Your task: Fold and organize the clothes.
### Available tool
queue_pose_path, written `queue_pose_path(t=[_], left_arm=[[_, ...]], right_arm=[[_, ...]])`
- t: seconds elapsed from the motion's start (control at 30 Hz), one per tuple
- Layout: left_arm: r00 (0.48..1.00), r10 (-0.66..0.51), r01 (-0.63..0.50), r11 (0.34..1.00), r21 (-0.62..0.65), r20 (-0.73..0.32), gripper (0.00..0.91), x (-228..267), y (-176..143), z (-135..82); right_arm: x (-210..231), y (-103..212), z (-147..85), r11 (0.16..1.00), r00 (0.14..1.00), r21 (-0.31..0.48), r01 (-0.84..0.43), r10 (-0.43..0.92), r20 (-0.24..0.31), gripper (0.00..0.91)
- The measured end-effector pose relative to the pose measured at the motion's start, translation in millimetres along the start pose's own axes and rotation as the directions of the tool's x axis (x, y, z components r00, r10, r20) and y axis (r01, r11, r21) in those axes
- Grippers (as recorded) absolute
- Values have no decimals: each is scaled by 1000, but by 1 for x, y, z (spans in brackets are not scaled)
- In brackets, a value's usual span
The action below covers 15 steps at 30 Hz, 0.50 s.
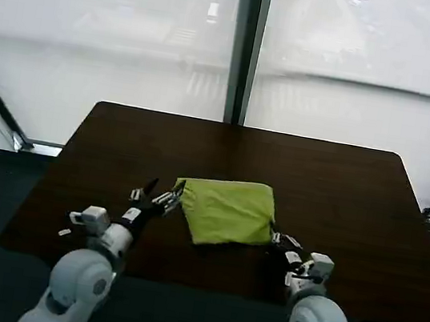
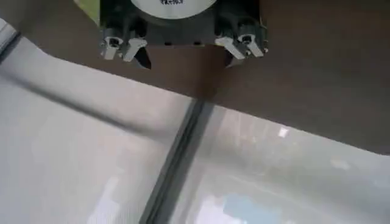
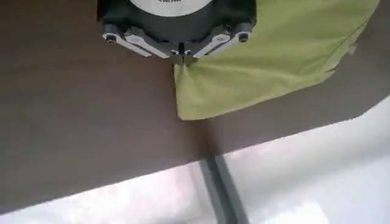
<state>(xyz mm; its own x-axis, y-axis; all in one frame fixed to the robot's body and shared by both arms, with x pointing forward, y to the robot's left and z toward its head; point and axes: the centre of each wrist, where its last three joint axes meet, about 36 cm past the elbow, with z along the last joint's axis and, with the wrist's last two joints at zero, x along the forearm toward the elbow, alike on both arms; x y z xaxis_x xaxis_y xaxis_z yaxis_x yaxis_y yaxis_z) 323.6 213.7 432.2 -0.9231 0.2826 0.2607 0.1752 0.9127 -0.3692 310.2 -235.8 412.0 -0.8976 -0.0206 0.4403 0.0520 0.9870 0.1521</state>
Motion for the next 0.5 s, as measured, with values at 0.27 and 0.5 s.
queue_pose_path(t=[0.27,0.5], left_arm=[[1000,-3,3,1000,6,7,878,-2,-1,3],[1000,-8,8,1000,10,5,878,-1,-1,6]], right_arm=[[11,-43,-2,954,962,121,-274,273,23,0],[19,-40,5,968,975,149,-203,213,-54,0]])
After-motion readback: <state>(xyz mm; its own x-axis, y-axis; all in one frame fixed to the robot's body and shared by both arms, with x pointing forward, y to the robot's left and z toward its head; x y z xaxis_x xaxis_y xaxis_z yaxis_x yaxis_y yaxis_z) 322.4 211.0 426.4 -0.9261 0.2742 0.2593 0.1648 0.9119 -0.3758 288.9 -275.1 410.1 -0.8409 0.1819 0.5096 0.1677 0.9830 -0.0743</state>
